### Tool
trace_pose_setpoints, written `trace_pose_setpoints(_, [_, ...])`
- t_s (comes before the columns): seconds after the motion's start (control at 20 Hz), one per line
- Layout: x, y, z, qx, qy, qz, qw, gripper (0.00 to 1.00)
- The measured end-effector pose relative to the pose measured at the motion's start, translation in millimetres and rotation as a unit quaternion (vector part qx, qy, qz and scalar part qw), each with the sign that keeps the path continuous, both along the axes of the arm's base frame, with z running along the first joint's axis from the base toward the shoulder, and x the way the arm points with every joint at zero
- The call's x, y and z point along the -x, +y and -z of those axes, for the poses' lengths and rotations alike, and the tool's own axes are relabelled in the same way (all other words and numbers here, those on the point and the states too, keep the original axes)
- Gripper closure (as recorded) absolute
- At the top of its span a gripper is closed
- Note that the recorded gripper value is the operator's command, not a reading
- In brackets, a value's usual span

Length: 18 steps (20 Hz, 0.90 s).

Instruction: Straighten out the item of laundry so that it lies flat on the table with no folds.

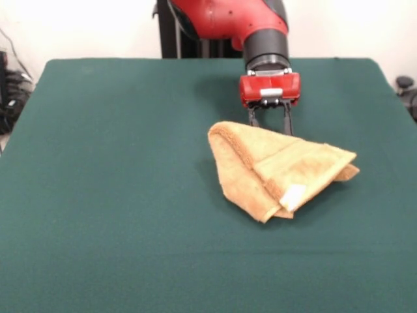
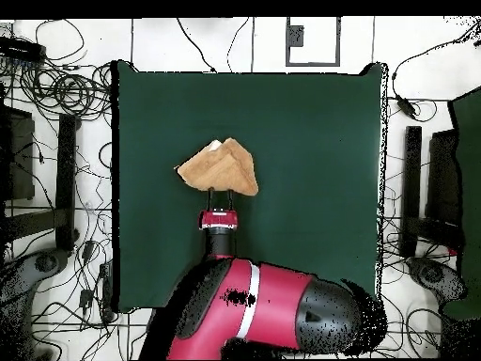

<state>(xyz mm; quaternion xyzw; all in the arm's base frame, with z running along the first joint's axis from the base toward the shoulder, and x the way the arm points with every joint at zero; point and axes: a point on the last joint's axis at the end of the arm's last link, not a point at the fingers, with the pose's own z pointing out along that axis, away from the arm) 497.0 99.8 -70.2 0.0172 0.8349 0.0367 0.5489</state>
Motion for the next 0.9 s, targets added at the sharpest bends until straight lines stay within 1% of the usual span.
trace_pose_setpoints(0.1, [-19.8,-2,-6,0.005,-0.003,-0.013,0.9999,0.0])
trace_pose_setpoints(0.15, [-24.2,-3,-7,0.006,-0.003,-0.016,0.9999,0.0])
trace_pose_setpoints(0.2, [-37.8,-5,-9,0.01,-0.003,-0.024,0.9997,0.0])
trace_pose_setpoints(0.3, [-48.3,-7,-9,0.014,-0.003,-0.028,0.9995,0.0])
trace_pose_setpoints(0.4, [-64.4,-10,-11,0.019,-0.005,-0.031,0.9993,0.0])
trace_pose_setpoints(0.55, [-76.5,-13,-15,0.023,-0.011,-0.031,0.9992,0.0])
trace_pose_setpoints(0.65, [-87.2,-15,-21,0.026,-0.022,-0.031,0.9989,0.0])
trace_pose_setpoints(0.9, [-96.4,-17,-31,0.029,-0.033,-0.028,0.9986,0.0])
